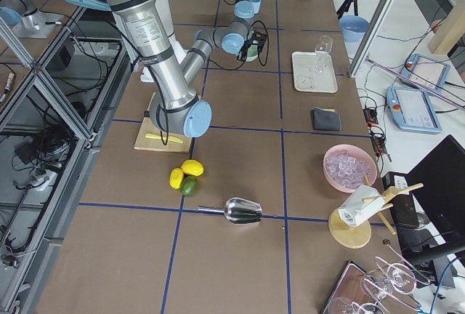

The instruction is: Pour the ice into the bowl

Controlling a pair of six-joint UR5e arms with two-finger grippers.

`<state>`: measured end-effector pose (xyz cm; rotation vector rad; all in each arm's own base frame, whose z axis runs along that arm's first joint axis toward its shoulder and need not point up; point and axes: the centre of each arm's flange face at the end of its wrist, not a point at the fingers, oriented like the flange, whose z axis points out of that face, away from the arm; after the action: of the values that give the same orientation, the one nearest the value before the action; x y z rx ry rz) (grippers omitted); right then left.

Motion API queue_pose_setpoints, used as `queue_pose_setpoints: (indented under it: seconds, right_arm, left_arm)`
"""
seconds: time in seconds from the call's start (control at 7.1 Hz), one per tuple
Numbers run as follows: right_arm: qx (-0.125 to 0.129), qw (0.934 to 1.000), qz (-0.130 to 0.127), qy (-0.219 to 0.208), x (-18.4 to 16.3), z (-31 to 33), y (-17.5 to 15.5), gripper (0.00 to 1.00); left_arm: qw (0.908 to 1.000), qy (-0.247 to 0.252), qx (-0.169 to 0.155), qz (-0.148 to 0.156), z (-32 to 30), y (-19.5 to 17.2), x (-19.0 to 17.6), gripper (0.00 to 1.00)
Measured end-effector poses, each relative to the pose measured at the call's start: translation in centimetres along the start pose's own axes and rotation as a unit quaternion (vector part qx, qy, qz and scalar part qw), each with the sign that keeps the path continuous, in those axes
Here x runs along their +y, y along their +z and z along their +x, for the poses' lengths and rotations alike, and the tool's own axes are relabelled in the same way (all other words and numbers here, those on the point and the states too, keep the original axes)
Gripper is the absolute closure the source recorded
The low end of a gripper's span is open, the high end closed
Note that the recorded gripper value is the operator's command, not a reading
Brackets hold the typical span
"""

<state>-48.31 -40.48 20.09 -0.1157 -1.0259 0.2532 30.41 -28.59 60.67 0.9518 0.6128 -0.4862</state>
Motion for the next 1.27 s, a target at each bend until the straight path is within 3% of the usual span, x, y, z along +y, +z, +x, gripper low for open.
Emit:
queue_pose_setpoints:
  seconds: [0.56,1.13,1.27]
  right_arm:
    - [-0.001,1.0000,-0.002,-0.003,0.6,-0.5,0.2,1.00]
    - [-0.002,1.0000,-0.002,-0.005,0.9,-0.8,0.2,1.00]
    - [-0.002,1.0000,-0.002,-0.005,0.9,-0.8,0.3,1.00]
  left_arm:
    - [0.9998,0.007,-0.009,0.018,0.9,2.5,2.4,0.04]
    - [0.9980,0.000,-0.040,0.050,-0.9,5.0,0.6,0.04]
    - [0.9978,-0.003,-0.042,0.052,-0.4,5.6,0.7,0.09]
